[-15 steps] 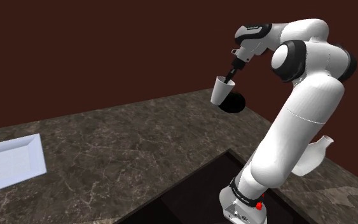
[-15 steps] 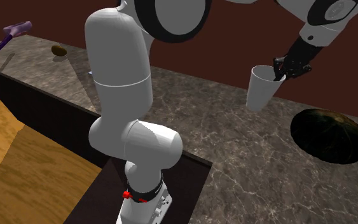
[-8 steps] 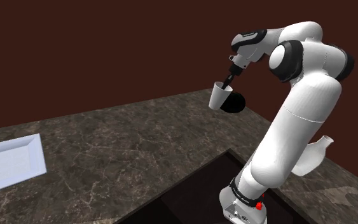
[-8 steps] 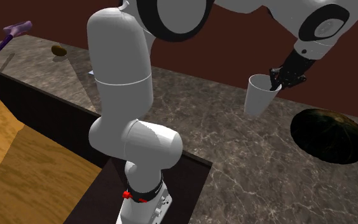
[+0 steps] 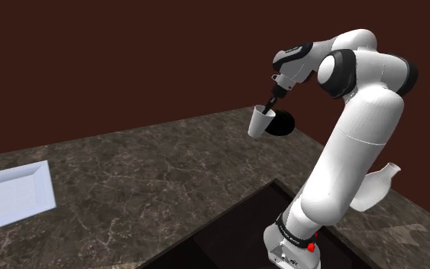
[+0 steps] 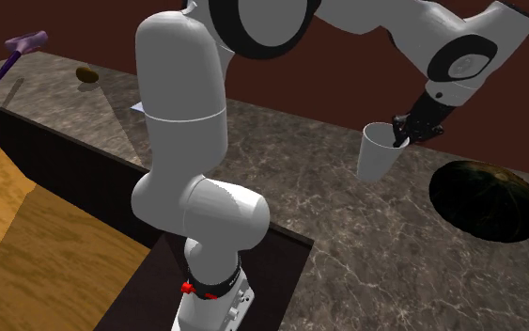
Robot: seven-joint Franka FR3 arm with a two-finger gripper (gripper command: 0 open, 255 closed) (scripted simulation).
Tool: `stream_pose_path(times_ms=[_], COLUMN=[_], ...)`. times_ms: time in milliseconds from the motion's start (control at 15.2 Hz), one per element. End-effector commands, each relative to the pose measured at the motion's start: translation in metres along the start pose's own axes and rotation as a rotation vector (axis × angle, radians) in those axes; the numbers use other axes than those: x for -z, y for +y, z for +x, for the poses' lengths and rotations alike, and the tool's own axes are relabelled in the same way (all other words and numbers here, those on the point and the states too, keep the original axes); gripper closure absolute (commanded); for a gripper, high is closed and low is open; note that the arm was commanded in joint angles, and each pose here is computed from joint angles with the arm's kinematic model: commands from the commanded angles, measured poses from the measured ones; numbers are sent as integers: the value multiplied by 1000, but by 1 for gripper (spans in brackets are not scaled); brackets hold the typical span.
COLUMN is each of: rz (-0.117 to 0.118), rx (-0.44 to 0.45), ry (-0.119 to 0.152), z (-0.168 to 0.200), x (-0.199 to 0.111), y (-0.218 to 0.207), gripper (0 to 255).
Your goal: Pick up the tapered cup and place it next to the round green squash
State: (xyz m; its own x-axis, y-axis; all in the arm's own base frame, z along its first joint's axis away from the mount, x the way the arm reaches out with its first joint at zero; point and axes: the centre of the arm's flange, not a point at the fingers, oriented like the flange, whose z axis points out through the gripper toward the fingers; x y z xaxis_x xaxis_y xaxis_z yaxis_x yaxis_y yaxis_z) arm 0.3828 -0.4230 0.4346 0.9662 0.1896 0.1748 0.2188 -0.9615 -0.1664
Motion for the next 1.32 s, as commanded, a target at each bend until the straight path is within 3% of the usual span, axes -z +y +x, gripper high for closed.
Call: stream_pose_path(times_ms=[0,528,1056,1122,1254], rz=[-1,-1,-1,-1,-1], rx=[0,0,0,0,0], ry=[0,0,0,0,0], z=[-3,-10,-10,-10,-10], x=[-9,-49,-49,-49,-49], y=[3,9,9,9,9], gripper=[255,255,255,0,0])
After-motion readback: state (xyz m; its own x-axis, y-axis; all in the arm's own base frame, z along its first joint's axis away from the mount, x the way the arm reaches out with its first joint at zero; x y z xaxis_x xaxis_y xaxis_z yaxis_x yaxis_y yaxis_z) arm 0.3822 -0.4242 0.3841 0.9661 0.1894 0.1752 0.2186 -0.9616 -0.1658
